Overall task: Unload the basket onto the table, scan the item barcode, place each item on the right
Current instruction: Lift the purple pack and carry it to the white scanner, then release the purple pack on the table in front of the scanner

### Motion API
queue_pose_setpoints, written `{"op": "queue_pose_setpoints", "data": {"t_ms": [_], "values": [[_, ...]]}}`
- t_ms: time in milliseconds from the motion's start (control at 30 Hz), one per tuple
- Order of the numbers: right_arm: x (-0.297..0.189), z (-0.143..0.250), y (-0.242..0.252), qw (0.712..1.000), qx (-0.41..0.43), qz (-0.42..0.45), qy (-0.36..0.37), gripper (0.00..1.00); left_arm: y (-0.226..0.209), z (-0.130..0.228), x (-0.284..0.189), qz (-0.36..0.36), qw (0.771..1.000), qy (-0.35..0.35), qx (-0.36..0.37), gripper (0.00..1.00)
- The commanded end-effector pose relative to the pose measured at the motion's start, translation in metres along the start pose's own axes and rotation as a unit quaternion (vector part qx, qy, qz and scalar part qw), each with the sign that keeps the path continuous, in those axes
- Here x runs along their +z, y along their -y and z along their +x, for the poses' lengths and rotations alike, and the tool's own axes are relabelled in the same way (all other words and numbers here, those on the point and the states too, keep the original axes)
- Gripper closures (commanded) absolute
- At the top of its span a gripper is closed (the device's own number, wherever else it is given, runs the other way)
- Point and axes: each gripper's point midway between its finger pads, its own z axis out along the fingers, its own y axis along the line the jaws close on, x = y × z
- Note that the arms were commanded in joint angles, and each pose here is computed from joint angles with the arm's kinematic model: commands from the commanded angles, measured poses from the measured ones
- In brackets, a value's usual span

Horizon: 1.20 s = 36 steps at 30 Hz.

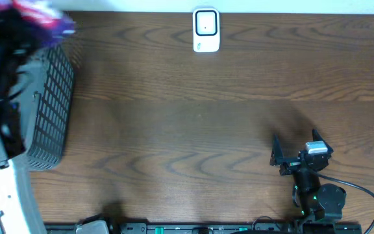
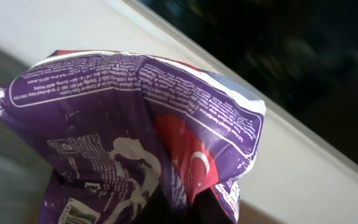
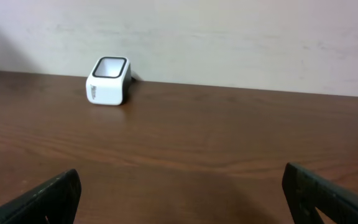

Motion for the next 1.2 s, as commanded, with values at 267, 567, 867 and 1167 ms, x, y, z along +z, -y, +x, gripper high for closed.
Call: {"op": "queue_pose_setpoints", "data": {"t_ms": [267, 567, 867, 1167], "values": [[0.000, 0.000, -0.002, 1.000, -0.004, -0.005, 0.001, 0.01, 0.091, 0.157, 0.072, 0.111, 0.964, -0.226, 0.086, 0.93], [0.000, 0.000, -0.002, 1.000, -0.004, -0.005, 0.001, 0.01, 0.079, 0.330, 0.139, 0.057, 0.902, -0.409, 0.123, 0.93], [0.000, 0.000, -0.002, 1.000, -0.004, -0.005, 0.001, 0.01, 0.072, 0.428, 0.145, 0.035, 0.857, -0.493, 0.146, 0.72], [0.000, 0.000, -0.002, 1.000, -0.004, -0.005, 0.001, 0.01, 0.079, 0.412, 0.141, 0.045, 0.864, -0.480, 0.144, 0.23]]}}
